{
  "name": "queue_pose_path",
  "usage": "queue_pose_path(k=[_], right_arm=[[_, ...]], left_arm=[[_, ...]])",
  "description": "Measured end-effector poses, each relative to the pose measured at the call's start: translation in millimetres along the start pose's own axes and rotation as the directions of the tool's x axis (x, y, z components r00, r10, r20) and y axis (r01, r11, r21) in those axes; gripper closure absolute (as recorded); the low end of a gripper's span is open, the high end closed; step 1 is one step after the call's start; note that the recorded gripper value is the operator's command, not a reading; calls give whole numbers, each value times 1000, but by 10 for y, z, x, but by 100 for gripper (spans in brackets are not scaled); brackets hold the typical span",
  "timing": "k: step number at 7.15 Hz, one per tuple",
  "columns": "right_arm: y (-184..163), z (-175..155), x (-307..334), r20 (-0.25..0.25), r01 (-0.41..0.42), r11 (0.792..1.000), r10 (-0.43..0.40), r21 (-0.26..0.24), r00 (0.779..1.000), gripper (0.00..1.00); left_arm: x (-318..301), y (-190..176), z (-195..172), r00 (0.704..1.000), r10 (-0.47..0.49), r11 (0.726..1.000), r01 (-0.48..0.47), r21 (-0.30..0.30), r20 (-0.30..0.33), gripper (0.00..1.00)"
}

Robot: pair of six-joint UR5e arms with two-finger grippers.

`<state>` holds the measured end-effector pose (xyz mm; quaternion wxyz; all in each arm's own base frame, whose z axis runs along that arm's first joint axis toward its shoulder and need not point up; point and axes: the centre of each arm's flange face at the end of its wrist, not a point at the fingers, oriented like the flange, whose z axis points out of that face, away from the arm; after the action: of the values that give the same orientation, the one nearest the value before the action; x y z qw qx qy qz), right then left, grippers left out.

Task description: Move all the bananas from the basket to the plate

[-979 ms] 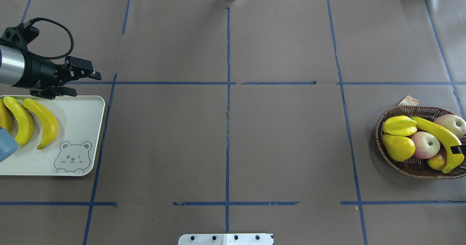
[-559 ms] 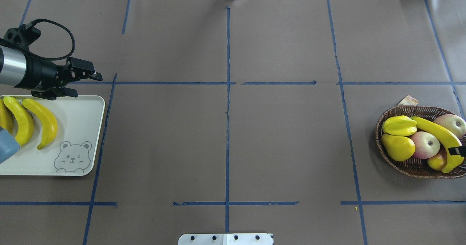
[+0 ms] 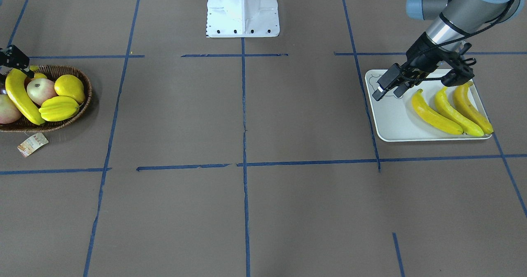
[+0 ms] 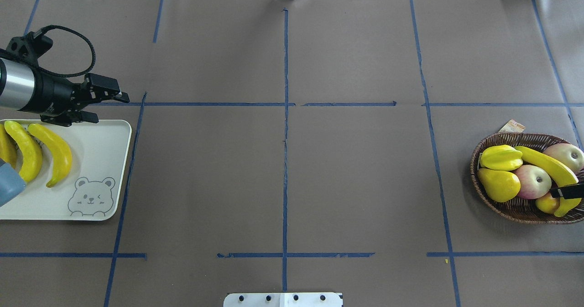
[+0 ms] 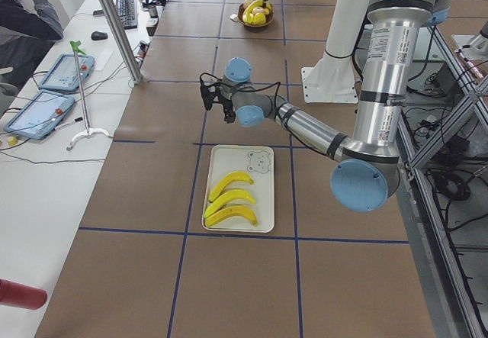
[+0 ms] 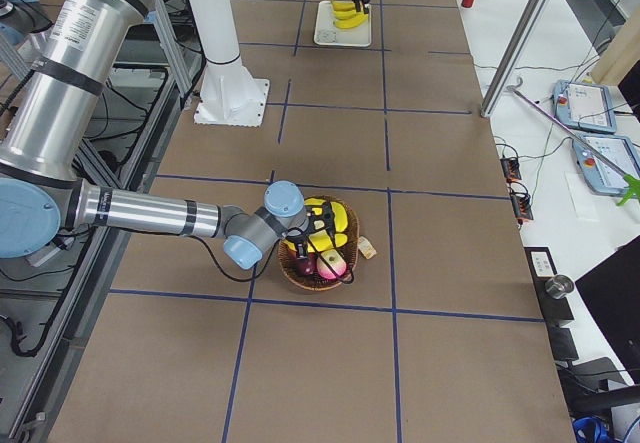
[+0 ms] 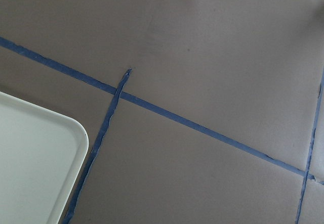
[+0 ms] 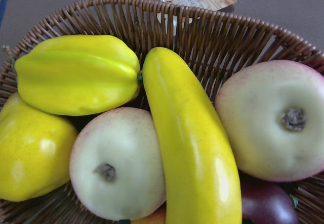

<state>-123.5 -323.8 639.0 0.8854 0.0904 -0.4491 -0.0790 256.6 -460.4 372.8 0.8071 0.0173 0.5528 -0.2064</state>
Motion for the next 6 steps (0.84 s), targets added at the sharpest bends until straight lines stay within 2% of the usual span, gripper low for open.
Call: queue_pose_path(k=[1,3,6], right_arm=[[-2,3,-5,2,1,1000,-1,-2,1000,82],[-15,-9,-29,8,5,1000,-5,1,1000,94],[-64,-130,-59,20,5,1000,-6,28,1000,98]], left_arm=[[0,9,11,1000,1,1000,-1,-2,1,0],[0,59,74,1000,5,1000,-5,-15,7,0],[-11,79,122,1000,5,1000,-5,-22,13,0]])
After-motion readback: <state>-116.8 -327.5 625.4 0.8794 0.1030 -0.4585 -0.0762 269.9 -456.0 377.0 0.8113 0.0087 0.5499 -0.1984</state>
